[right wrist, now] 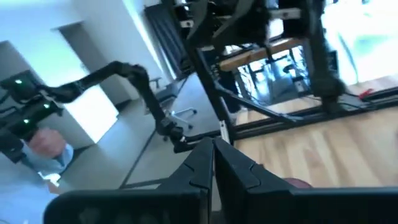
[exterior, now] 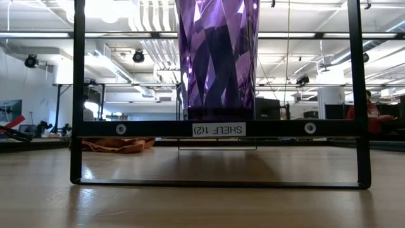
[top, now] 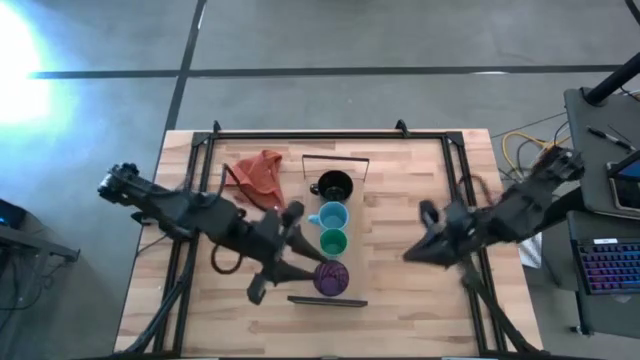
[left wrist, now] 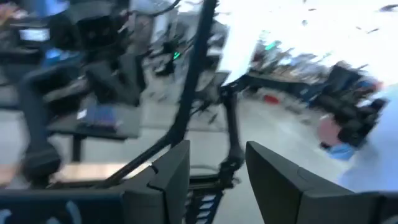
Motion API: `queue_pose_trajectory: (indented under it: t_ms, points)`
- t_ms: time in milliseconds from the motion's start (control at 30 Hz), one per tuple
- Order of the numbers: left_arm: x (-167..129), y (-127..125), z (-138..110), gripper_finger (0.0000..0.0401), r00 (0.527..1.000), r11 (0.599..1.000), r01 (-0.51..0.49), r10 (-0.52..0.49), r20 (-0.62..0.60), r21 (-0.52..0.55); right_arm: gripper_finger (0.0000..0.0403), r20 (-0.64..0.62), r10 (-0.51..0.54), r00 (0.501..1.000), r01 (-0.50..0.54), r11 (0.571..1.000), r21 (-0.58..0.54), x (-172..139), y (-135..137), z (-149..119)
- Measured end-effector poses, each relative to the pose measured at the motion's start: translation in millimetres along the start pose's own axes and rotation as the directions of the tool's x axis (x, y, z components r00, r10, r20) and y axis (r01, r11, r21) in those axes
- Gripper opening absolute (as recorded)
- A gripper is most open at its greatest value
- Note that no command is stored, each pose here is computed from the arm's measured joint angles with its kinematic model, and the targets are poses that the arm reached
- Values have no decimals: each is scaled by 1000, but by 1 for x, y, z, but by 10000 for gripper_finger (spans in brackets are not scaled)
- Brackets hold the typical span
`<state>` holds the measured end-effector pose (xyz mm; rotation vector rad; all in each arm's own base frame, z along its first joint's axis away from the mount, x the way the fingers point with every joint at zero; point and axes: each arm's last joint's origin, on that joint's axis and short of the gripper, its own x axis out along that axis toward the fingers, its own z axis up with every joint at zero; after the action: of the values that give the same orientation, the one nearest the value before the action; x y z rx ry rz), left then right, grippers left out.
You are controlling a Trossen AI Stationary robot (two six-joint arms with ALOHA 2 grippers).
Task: Stack small to large cups/mugs on shelf
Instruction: Return to Home Position
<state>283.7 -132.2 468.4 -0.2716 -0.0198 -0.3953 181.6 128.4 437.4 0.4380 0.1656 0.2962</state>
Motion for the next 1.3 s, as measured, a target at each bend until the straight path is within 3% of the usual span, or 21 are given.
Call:
queue_pose_trajectory:
  t_ms: [100,200,300,433,500,600,767,967,1133,1300]
  points:
    - [3,9,-38,142,996,998,58,-57,71,-11,9,2,72,997,-72,997,-23,21,-4,-27]
    - [-11,29,-62,142,987,997,70,-67,146,-13,9,30,181,983,-181,983,-16,37,-26,-47]
    - [-42,53,-64,142,979,1000,4,-3,205,-4,9,33,277,960,-276,961,-15,37,-64,-54]
    - [-84,80,-72,142,972,994,-108,106,209,0,9,41,299,953,-298,954,-28,14,-107,-46]
    - [-102,90,-79,142,965,988,-157,155,209,-7,9,37,274,961,-272,961,-44,-1,-124,-44]
    - [-130,100,-87,142,950,974,-219,228,215,-63,9,27,144,989,-143,989,-35,-29,-144,-43]
    - [-159,108,-118,142,920,933,-316,345,186,-171,9,14,-27,1000,27,1000,-6,-76,-155,-53]
    - [-179,112,-151,142,892,883,-357,419,168,-304,9,237,-38,971,48,998,-34,-102,-152,-68]
    - [-186,116,-170,142,879,858,-383,452,150,-342,9,389,-76,918,105,993,-54,-107,-163,-95]
    - [-193,119,-189,142,875,834,-441,481,47,-332,9,445,-117,888,156,986,-52,-102,-180,-123]
